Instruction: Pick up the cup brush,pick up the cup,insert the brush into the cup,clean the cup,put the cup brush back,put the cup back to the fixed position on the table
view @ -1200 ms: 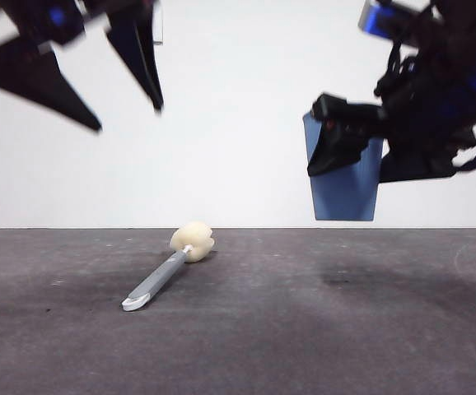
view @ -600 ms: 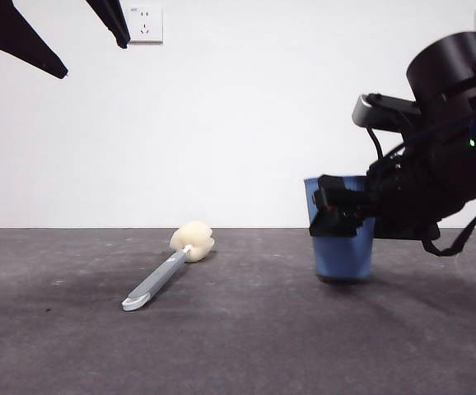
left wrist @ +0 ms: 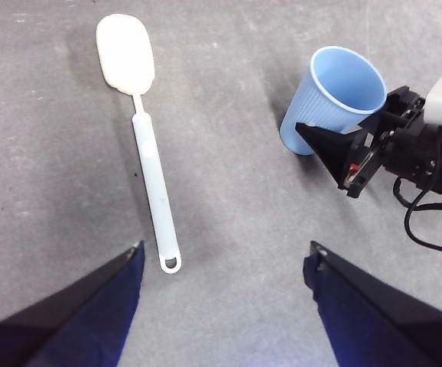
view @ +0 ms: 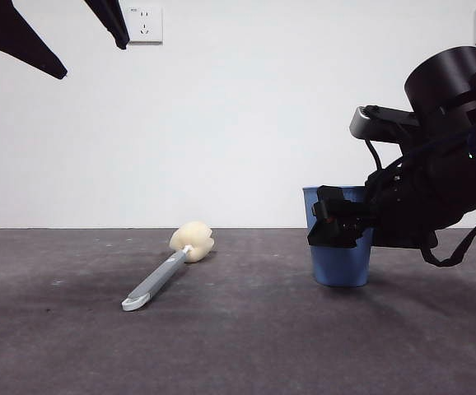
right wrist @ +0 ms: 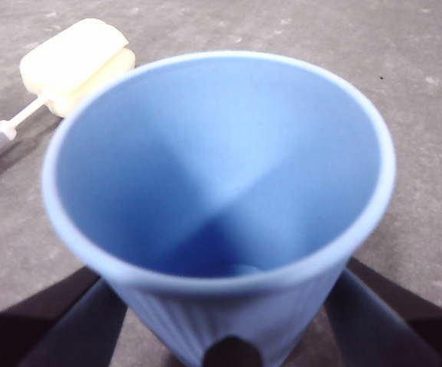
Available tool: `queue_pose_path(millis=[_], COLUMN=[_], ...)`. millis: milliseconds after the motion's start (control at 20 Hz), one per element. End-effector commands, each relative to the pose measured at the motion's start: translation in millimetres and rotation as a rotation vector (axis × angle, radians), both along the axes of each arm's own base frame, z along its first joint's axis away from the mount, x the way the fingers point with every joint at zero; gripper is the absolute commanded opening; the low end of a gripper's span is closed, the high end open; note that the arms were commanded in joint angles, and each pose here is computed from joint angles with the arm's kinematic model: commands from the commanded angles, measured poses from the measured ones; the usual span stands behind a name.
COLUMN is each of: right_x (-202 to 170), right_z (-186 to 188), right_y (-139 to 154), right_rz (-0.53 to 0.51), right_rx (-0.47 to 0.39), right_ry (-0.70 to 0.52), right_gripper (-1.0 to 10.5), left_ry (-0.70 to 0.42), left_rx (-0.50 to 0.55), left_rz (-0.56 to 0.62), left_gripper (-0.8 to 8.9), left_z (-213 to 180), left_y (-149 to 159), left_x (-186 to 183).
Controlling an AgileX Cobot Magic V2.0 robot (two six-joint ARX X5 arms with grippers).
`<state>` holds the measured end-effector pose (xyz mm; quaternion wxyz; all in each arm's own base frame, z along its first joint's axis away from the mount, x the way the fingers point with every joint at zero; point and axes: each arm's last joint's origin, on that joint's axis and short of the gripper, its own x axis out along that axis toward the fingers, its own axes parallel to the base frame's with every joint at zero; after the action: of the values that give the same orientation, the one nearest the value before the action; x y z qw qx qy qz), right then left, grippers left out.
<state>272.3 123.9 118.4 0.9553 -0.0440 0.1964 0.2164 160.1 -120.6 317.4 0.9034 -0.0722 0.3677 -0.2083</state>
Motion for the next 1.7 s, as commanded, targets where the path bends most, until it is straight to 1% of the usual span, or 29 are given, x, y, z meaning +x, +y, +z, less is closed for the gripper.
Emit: queue_pose_path(millis=[50, 150, 250, 400, 500, 600, 750, 850, 900, 1000, 1100, 1200, 1350, 1400, 1450, 1500, 1550, 1600, 1700], right_x=[-5, -5, -5, -9, -15, -25, -50, -73, -86, -108, -127, -144, -160, -163, -166, -168, -169, -170, -170], right_z=[-10, -2, 8, 25, 37, 48, 69, 85, 96, 116, 134, 152, 168, 170, 171, 169, 168, 167, 167], right_y=[-1, -1, -2, -4, -6, -11, -21, -25, -27, -30, -32, -35, -39, -40, -41, -41, -42, -42, -42], right_rz=[-0.001, -0.003, -0.006, -0.006, -0.005, -0.015, -0.041, 0.001, 0.043, 0.104, 0.149, 0.179, 0.208, 0.212, 0.217, 0.218, 0.219, 0.217, 0.216], right_rx=[-0.013, -0.004, 0.011, 0.025, 0.02, 0.02, 0.05, 0.081, 0.092, 0.1, 0.101, 0.081, 0.045, 0.033, 0.017, 0.005, -0.007, -0.014, -0.012], right_ry=[0.073, 0.047, 0.013, -0.018, -0.006, 0.051, 0.178, 0.254, 0.285, 0.327, 0.361, 0.392, 0.448, 0.467, 0.492, 0.511, 0.531, 0.542, 0.541], right_gripper=[4.8, 4.9, 5.5, 5.5, 5.5, 5.5, 5.4, 5.4, 5.4, 5.4, 5.4, 5.3, 5.3, 5.1, 3.6, 1.7, -0.3, 0.0, 0.0], left_ry=[-0.003, -0.002, -0.002, -0.002, 0.0, 0.013, 0.026, 0.04, 0.052, 0.069, 0.088, 0.106, 0.136, 0.145, 0.15, 0.154, 0.16, 0.162, 0.162], left_rx=[0.021, 0.022, 0.022, 0.022, 0.024, 0.036, 0.101, 0.164, 0.199, 0.236, 0.227, 0.196, 0.145, 0.134, 0.135, 0.138, 0.141, 0.142, 0.143], left_rz=[-0.018, -0.019, -0.019, -0.019, -0.019, -0.023, -0.066, -0.111, -0.134, -0.175, -0.229, -0.289, -0.352, -0.365, -0.366, -0.365, -0.366, -0.366, -0.365], left_gripper=[3.55, 3.55, 3.54, 3.54, 3.54, 3.54, 3.54, 3.52, 3.48, 3.46, 3.45, 3.44, 3.29, 2.53, 1.02, -0.27, -0.07, -0.08, -0.08], left_z=[-2, -2, -2, -2, -3, -4, -7, -10, -12, -15, -15, -16, -16, -16, -16, -16, -17, -17, -17], left_y=[0, 0, 0, 0, 0, 1, 2, 4, 5, 7, 6, 5, 4, 3, 4, 4, 4, 4, 4], left_x=[-1, -1, -1, -1, -1, -2, -4, -7, -9, -11, -13, -14, -16, -17, -17, -17, -18, -18, -18])
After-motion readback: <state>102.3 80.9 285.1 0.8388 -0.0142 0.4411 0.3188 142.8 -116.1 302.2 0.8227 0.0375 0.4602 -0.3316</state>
